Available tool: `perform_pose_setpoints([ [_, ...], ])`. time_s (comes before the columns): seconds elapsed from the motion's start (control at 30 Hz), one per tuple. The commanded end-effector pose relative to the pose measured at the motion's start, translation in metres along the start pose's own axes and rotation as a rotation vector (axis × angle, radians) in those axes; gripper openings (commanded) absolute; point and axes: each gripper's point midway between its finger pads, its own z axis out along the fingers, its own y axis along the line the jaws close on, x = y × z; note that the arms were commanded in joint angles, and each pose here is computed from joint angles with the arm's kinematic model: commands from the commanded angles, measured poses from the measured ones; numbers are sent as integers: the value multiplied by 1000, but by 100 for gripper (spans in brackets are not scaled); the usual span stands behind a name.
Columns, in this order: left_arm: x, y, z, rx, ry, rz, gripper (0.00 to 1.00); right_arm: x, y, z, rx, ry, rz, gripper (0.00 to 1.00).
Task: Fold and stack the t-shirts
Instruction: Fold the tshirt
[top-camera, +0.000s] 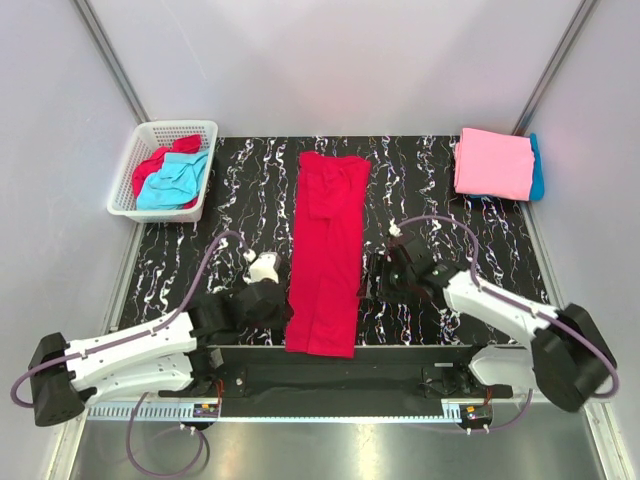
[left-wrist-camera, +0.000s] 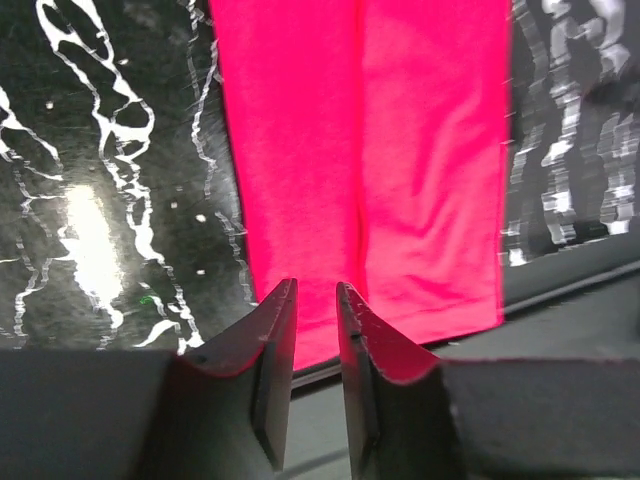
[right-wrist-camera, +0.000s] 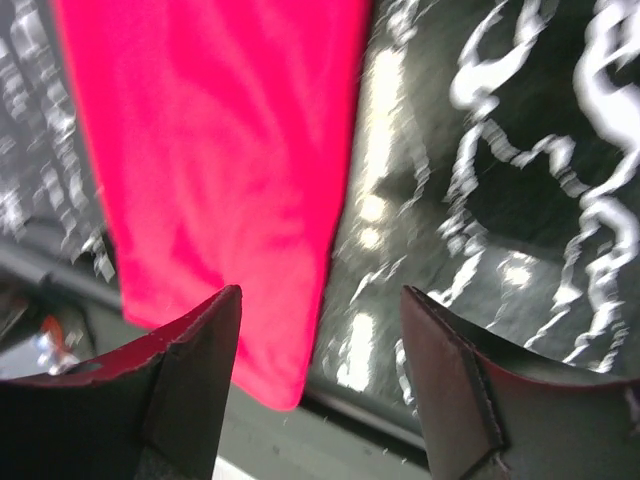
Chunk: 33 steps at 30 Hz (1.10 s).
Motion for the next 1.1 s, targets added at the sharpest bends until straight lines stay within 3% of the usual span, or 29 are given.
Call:
perform_pose_setpoints([
  [0.0, 10, 3, 1, 1, 23, -63, 28, 13, 25, -16, -143, -9, -8, 70],
  [0.27, 43, 15, 6, 1, 129, -146, 34, 68, 42, -17, -242, 75, -59, 66],
  [0.5, 72, 14, 6, 127, 225, -276, 37, 99, 58, -6, -238, 106, -116, 66],
  [1.07, 84, 5, 7, 211, 276, -294, 44, 117, 61, 13, -188, 134, -148, 70],
])
